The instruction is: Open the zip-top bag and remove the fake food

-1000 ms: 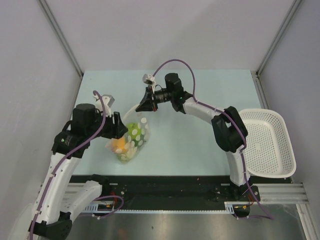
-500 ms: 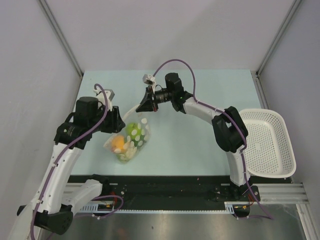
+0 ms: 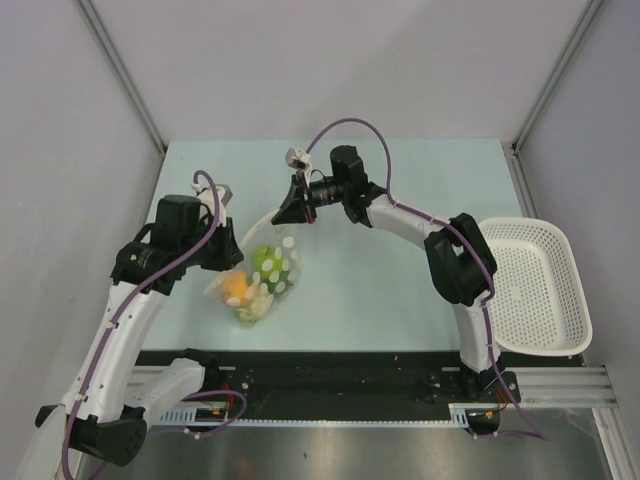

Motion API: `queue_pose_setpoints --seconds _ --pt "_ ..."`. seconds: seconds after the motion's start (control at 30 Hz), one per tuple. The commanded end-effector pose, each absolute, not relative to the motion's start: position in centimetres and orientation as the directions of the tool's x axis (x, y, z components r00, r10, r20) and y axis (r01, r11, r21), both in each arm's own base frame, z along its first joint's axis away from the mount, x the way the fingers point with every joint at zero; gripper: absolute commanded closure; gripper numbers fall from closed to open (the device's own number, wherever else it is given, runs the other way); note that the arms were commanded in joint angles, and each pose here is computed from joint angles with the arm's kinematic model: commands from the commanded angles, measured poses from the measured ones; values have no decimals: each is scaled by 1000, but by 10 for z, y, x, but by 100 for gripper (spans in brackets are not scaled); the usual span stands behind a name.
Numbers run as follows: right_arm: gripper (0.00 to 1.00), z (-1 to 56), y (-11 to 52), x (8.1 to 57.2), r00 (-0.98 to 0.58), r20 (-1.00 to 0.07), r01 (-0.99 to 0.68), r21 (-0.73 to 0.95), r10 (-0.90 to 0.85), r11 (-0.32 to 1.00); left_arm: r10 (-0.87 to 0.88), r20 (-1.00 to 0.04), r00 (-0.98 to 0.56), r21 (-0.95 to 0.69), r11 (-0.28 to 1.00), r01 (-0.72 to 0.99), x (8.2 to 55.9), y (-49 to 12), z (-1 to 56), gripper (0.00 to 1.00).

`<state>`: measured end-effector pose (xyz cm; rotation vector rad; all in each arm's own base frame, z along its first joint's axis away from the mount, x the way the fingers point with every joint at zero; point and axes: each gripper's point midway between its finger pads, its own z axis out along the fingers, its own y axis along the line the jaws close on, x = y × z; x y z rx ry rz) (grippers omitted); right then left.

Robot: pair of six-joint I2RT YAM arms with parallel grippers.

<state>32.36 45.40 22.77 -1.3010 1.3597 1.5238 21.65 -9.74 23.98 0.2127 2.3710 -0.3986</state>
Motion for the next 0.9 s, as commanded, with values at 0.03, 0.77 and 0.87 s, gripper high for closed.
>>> queue_pose_setpoints --seconds 0.03,0.77,0.87 --pt "100 261 452 315 -169 -984 -957 178 -59 -229 50 -717 -696 -184 949 257 219 -90 253 95" --pt "100 252 450 404 -197 -980 -978 198 15 63 -29 -629 -777 -294 934 203 146 -85 245 100" --pt "100 253 453 407 -207 -978 -975 208 21 77 -39 -627 -778 -326 920 217 139 -89 249 100"
